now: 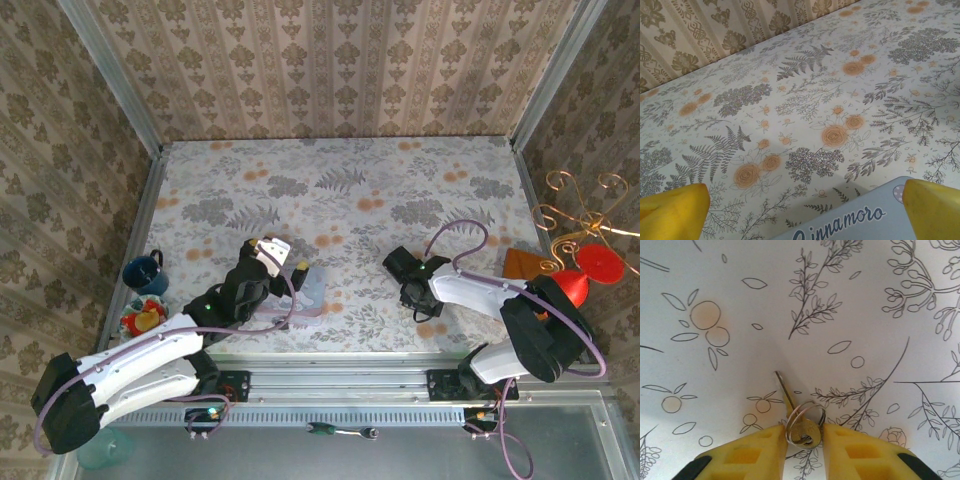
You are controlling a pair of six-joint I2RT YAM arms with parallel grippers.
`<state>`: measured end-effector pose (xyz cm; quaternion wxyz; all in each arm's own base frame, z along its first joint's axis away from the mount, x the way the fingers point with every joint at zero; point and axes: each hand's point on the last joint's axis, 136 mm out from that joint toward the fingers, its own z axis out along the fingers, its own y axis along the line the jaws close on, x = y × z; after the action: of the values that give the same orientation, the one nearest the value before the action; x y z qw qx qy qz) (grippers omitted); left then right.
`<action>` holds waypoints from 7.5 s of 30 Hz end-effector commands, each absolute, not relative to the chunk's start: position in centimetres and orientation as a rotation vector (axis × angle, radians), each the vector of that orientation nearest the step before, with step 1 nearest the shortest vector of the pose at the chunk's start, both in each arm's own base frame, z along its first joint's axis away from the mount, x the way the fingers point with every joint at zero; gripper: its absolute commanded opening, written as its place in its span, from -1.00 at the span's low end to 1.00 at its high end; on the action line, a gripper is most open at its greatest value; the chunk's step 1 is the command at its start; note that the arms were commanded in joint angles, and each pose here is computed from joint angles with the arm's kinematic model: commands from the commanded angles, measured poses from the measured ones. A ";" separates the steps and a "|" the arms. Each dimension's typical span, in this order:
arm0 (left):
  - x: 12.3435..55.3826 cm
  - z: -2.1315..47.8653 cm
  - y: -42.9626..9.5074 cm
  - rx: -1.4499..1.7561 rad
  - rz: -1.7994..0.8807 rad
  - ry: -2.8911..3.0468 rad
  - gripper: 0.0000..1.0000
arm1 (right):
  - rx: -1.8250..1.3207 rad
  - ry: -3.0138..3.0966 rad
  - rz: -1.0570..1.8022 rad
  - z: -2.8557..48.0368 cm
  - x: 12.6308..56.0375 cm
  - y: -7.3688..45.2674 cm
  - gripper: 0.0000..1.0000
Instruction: Unlock the padlock with the key
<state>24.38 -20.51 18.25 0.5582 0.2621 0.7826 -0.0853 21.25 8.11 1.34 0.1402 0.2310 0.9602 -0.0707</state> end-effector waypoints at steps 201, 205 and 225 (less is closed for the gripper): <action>24.3 29.3 -25.0 -0.145 -1.437 1.703 -1.00 | 0.133 1.572 1.935 28.9 27.1 34.3 -0.44; 24.4 29.1 -25.1 -0.144 -1.434 1.706 -1.00 | 0.131 1.574 1.943 29.0 27.0 34.5 -0.48; 24.7 28.8 -25.6 -0.111 -1.409 1.709 -0.97 | 0.225 1.636 1.909 26.9 27.9 34.0 -1.00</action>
<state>24.83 -25.29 28.84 0.4407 -0.0564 0.6907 -0.5705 27.46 34.12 26.91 0.3003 0.0723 0.6216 0.7199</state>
